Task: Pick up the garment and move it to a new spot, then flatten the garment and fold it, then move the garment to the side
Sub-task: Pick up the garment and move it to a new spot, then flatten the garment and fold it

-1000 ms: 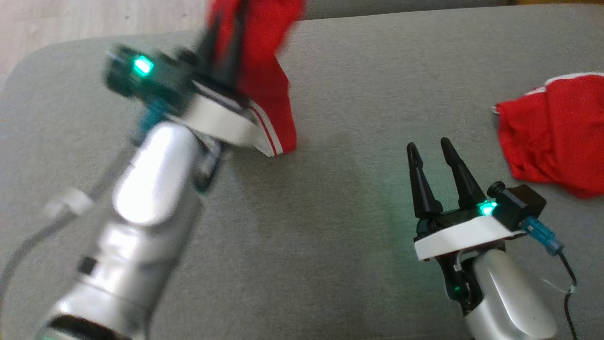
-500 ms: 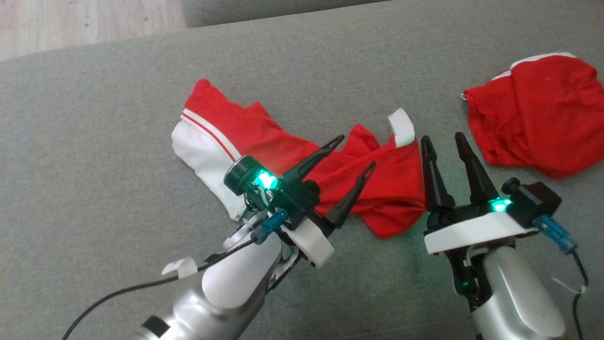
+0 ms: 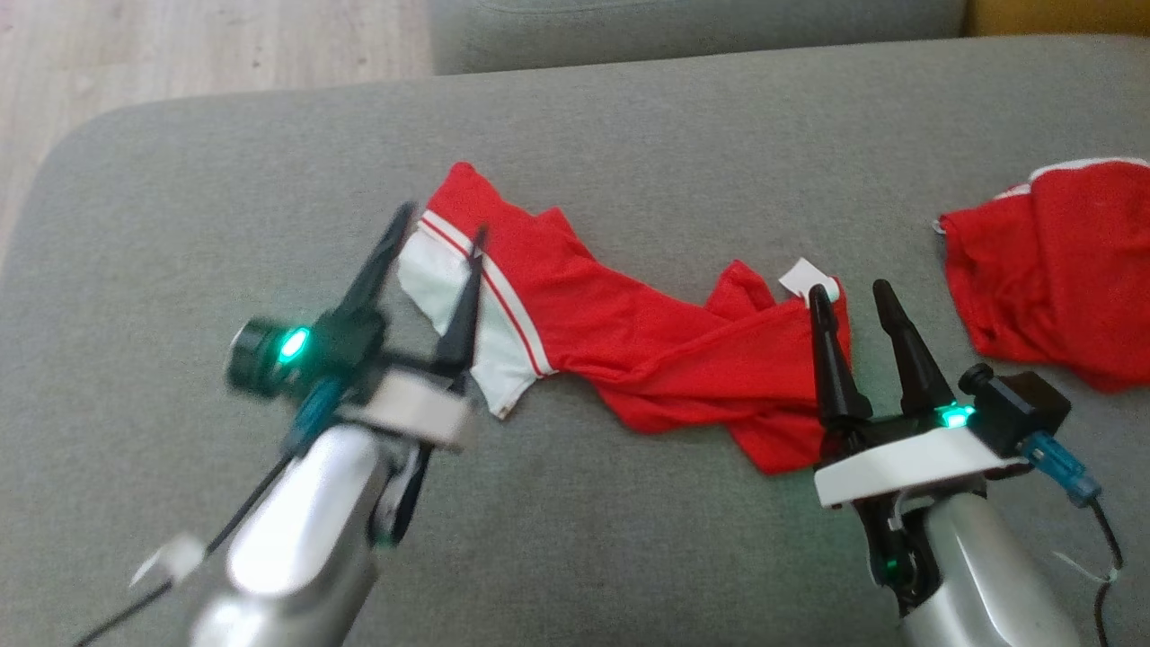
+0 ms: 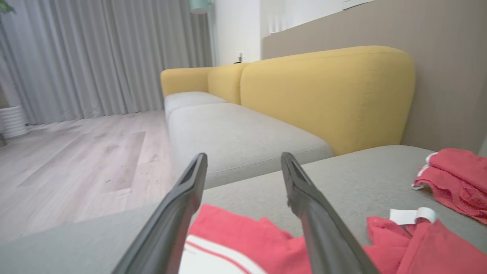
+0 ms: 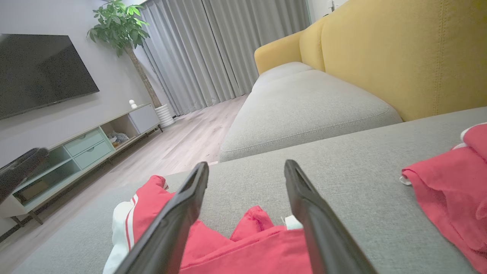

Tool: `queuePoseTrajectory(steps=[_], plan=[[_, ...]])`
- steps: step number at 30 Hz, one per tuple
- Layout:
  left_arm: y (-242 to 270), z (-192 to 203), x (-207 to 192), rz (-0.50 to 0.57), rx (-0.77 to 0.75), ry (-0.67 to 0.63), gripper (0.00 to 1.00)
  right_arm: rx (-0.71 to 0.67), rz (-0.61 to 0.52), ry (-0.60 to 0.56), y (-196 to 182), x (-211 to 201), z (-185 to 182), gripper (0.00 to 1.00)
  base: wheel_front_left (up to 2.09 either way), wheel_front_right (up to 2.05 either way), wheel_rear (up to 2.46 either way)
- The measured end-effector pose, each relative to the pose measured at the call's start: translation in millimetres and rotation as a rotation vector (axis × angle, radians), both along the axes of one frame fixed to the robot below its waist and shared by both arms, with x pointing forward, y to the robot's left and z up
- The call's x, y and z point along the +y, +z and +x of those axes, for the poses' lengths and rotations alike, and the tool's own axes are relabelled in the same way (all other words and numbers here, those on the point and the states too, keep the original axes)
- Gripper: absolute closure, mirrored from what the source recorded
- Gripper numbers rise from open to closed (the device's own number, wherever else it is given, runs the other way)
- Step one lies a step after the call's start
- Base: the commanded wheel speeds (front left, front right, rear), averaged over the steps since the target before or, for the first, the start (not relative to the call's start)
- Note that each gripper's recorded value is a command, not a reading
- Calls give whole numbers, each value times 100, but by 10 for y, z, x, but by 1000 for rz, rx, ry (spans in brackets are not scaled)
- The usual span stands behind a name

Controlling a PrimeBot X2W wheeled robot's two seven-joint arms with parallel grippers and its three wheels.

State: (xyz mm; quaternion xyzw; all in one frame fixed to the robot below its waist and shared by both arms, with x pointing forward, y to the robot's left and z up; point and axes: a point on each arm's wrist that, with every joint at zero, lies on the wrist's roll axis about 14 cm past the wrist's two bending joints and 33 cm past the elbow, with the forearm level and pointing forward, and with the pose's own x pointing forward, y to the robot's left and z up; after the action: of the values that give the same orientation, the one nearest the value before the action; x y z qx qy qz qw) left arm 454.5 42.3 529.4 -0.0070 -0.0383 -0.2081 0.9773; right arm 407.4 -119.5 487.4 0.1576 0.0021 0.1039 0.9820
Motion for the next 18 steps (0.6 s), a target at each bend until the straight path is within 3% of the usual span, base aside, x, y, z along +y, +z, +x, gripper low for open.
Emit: queuePoseTrajectory(steps=[8,18], plan=[[-427,-496,578,-61,121,179,0,11,-4,39,-44,135,-44,0,0,0,0],[-628,-593,519,-79,178,166,0,40,-12,40,-153,132,-48,0,0,0,0]])
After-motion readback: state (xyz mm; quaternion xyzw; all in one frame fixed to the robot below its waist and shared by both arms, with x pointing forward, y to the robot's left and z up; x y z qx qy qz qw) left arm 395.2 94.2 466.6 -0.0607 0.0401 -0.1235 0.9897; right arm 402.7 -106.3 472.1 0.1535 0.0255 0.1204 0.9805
